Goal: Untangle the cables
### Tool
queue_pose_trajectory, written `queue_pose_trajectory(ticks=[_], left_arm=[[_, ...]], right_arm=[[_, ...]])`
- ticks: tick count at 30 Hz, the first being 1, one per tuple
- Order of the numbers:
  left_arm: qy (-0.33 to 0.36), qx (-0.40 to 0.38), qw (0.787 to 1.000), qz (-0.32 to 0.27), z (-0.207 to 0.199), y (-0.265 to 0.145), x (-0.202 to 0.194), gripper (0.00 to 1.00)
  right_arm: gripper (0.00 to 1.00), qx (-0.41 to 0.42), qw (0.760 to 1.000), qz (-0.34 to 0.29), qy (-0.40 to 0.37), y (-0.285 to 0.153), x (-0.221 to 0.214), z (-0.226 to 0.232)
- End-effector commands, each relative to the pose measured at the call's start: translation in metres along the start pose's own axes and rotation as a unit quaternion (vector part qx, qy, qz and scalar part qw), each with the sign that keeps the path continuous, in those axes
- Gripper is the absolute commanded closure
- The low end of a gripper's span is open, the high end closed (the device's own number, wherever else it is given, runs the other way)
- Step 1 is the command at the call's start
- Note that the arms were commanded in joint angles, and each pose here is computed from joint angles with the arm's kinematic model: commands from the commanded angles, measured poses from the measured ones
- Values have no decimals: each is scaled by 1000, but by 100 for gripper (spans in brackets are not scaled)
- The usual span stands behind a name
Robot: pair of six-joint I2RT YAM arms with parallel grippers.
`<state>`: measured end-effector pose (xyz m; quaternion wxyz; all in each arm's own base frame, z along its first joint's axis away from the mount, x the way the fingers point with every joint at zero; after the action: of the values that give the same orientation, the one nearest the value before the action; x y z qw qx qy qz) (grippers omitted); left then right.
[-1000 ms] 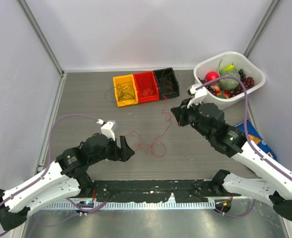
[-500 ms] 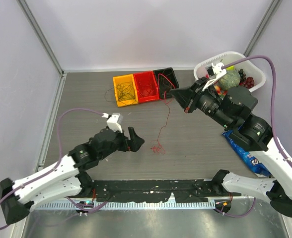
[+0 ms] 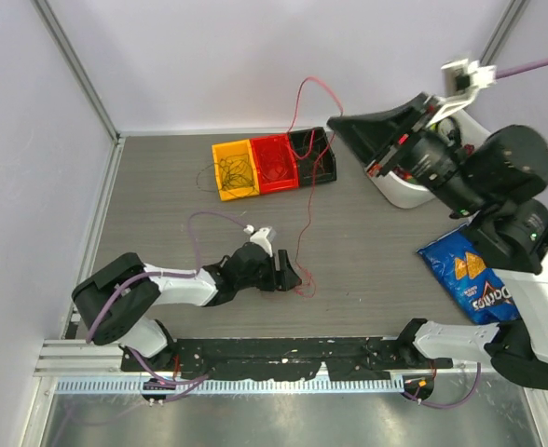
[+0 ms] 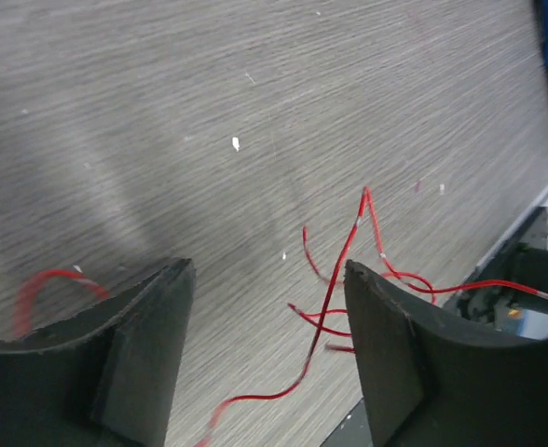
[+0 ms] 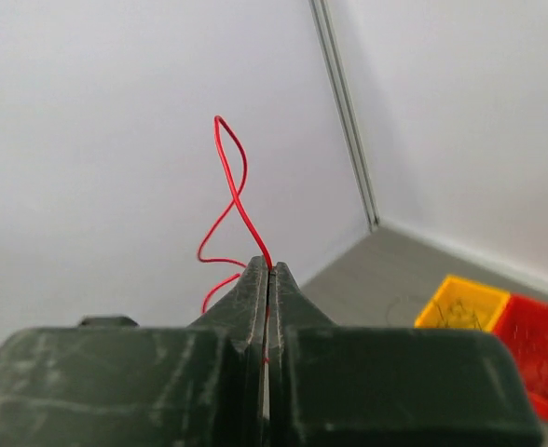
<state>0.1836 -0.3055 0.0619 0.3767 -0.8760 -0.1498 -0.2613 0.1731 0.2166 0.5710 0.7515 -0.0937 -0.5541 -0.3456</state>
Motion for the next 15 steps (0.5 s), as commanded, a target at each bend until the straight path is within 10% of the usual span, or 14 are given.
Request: queue_pose_trajectory(ticks=[1,9,15], left_arm=[[-68,-46,997,-1,0,1,-17,37],[-71,-4,997,0,20,-27,-27,68],[-41,41,998,-37,22,-62,-5,87]], right_arm=[[99,42,992,-120,-25,-20,86,35],[99,34,966,-248,-66,-30,156,47],[99,-18,971,-216,-95,14,123,17]])
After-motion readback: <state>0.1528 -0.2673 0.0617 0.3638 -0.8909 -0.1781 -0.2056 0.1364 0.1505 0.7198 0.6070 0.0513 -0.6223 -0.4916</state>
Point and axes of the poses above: each gripper's point midway between its finger pads, its own y axis out along the fingers, its own z axis along the line the jaws close on, x = y × z, the point moved 3 cm from there along -y, back along the fingers, and after that the axes turned 2 degrees about y, right-handed, at the moved point
